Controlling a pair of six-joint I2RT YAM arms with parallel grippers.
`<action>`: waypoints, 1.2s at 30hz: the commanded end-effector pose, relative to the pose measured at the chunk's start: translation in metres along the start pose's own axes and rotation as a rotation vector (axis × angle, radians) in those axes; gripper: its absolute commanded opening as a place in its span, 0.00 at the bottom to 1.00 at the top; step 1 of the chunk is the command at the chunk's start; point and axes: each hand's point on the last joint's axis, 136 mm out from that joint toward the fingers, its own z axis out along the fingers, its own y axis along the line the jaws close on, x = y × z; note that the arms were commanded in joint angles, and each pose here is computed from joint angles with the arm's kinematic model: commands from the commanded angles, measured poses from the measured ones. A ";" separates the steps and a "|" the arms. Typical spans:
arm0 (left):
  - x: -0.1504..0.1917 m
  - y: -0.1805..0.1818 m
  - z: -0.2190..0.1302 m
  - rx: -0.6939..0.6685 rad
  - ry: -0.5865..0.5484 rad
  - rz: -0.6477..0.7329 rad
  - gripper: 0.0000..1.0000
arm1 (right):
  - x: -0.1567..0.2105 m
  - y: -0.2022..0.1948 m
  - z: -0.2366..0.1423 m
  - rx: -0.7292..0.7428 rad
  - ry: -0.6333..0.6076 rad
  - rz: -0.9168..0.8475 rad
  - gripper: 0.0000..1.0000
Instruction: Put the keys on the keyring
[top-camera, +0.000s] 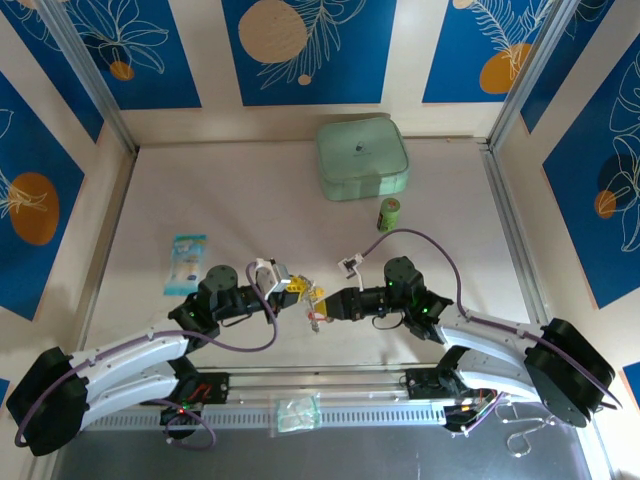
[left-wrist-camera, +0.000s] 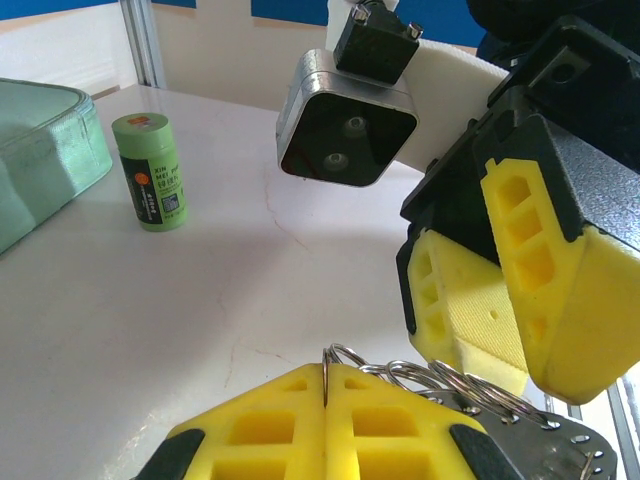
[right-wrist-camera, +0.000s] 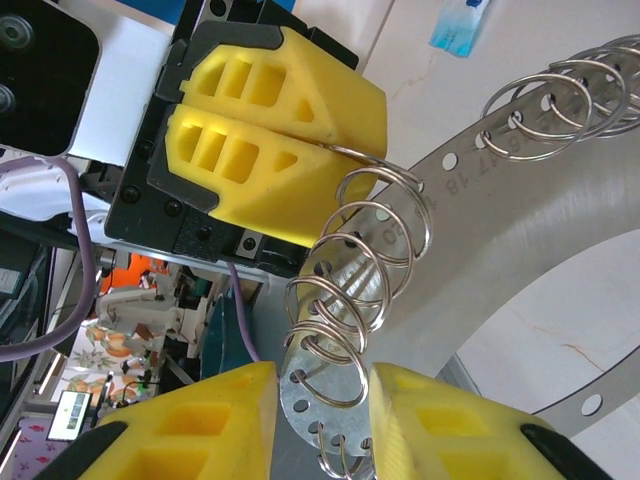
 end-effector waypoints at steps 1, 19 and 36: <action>-0.012 -0.002 0.000 0.004 -0.048 0.019 0.00 | -0.001 0.012 0.001 -0.036 0.011 -0.029 0.29; -0.010 -0.002 0.000 0.005 -0.039 0.018 0.00 | -0.003 0.013 0.001 -0.039 0.006 -0.033 0.19; -0.006 -0.003 0.000 0.006 -0.026 0.019 0.00 | -0.007 0.013 0.003 -0.042 0.000 -0.027 0.05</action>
